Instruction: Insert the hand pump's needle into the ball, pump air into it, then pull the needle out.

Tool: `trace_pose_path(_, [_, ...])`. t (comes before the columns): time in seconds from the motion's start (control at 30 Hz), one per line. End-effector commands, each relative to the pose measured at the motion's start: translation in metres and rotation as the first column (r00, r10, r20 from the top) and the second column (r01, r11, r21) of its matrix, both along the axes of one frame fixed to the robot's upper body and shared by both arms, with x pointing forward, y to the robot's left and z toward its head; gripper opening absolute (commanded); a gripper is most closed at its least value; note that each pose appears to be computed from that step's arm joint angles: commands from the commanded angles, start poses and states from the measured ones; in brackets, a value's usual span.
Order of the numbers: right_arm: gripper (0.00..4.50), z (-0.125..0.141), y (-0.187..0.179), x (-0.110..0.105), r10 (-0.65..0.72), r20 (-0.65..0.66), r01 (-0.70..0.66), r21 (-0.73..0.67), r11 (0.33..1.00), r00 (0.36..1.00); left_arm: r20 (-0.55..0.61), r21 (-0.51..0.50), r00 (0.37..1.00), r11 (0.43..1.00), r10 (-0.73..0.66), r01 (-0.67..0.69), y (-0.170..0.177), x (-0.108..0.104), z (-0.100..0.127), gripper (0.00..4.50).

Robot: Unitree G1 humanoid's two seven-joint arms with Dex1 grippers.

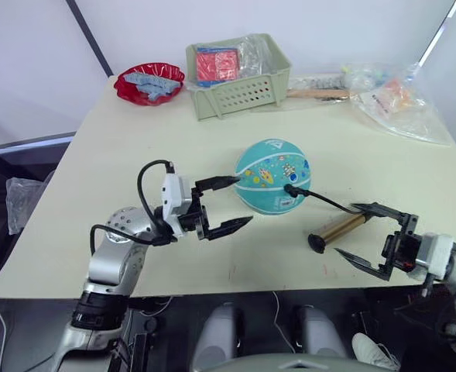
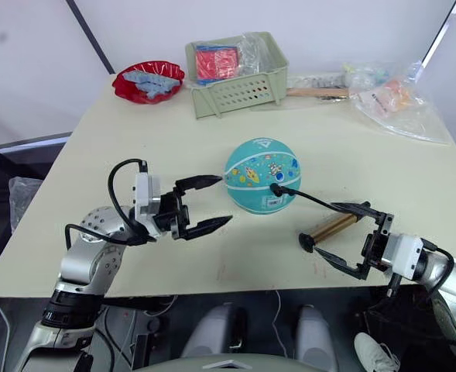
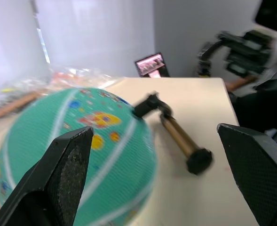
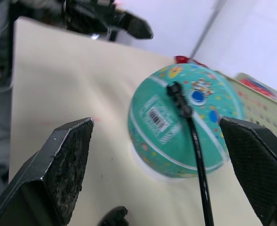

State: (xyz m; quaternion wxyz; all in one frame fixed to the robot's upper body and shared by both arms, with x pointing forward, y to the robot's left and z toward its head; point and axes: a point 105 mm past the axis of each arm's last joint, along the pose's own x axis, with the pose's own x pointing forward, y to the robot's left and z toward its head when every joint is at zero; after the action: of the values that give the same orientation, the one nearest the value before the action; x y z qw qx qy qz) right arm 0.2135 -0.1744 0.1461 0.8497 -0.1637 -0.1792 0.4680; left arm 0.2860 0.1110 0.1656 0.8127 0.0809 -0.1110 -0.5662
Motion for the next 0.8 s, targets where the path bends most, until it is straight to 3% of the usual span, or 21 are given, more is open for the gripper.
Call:
trace_pose_path(0.03, [4.45, 0.019, -0.003, -0.007, -0.054, 0.021, 0.052, 0.096, 0.994, 0.998, 0.028, -0.026, 0.998, 0.998, 0.05, -0.05, -0.008, 0.015, 0.012, 4.5])
trace_pose_path(0.4, [4.45, 0.02, -0.01, -0.03, -0.112, -0.084, 0.126, 0.173, 0.977, 0.99, 0.009, -0.091, 0.987, 0.983, 0.162, -0.16, -0.051, 0.067, 0.034, 4.5])
trace_pose_path(0.63, [4.45, 0.021, -0.004, -0.027, -0.106, -0.101, 0.123, 0.176, 0.977, 0.989, -0.008, -0.117, 0.987, 0.98, 0.16, -0.16, -0.073, 0.073, 0.037, 4.5])
trace_pose_path(0.8, [4.45, 0.022, -0.001, -0.023, -0.098, -0.099, 0.114, 0.18, 0.977, 0.99, -0.01, -0.074, 0.984, 0.981, 0.178, -0.178, -0.075, 0.078, 0.031, 4.5])
